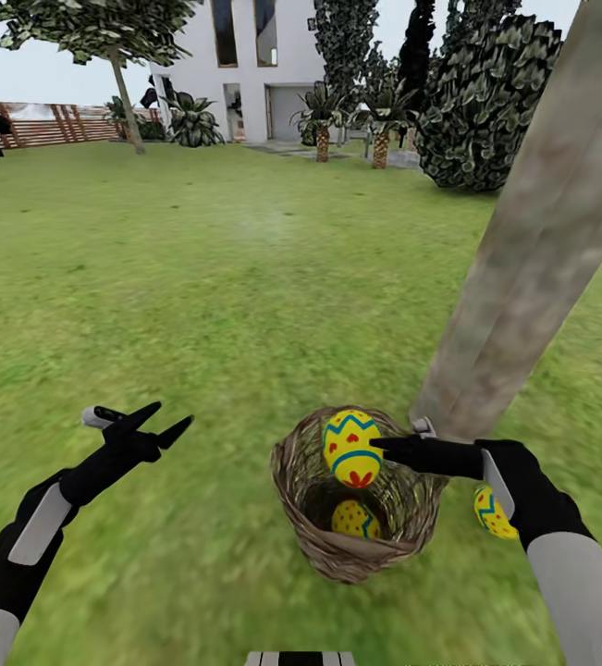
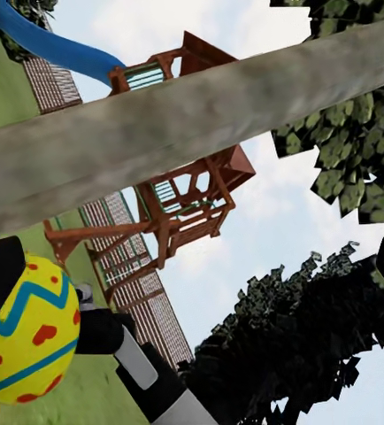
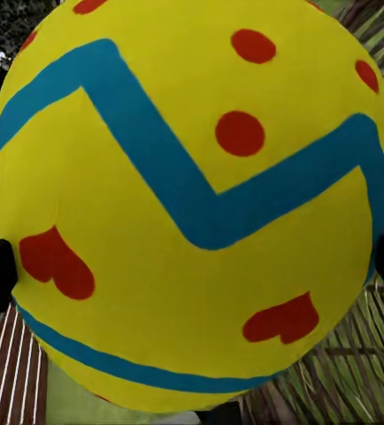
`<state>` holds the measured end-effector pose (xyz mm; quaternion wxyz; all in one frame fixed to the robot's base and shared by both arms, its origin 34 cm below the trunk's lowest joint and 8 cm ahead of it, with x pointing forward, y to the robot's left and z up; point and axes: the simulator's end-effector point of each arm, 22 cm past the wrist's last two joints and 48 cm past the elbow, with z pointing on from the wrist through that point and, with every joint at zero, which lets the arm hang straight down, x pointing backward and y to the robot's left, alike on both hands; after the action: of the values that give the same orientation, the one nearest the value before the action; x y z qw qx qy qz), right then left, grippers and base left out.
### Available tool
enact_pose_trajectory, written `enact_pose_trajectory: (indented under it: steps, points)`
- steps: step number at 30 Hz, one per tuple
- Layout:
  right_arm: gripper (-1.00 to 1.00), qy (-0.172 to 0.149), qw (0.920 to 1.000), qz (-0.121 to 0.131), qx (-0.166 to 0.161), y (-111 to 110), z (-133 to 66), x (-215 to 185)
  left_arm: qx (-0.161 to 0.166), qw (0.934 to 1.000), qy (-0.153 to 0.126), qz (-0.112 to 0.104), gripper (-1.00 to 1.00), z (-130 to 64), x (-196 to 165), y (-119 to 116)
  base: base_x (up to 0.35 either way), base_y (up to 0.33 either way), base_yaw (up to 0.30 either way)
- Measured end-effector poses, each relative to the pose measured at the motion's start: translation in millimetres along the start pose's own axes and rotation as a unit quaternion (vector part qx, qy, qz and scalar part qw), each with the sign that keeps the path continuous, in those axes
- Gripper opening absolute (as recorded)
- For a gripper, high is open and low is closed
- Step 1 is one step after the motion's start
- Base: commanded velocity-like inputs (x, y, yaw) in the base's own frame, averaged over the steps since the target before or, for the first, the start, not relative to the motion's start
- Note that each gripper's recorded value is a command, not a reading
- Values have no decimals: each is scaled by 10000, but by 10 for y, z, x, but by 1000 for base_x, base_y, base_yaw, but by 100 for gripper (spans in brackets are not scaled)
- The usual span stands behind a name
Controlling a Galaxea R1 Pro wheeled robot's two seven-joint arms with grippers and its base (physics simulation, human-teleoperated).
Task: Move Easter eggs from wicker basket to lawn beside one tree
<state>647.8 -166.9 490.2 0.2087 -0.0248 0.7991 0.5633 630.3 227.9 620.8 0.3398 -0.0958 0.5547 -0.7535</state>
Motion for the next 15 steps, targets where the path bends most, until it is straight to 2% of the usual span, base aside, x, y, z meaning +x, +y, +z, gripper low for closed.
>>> enact_pose_trajectory:
  steps: [2,4,11,15]
  points:
    - [-100,-14,10000,-2,-73,37,-9,-3,71,9999,-47,74,100,25,-3,-24,0,0,-202]
    - [-100,-62,9998,6,-176,88,-14,-21,145,9999,-69,60,100,75,29,-33,-113,0,-211]
    - [-100,-96,9997,-18,-221,136,-26,-43,187,9998,-68,83,100,98,35,-72,-320,-66,-215]
    - [-100,-103,9997,-35,-226,158,-34,-50,193,9997,-65,98,100,104,33,-93,-211,-213,-221]
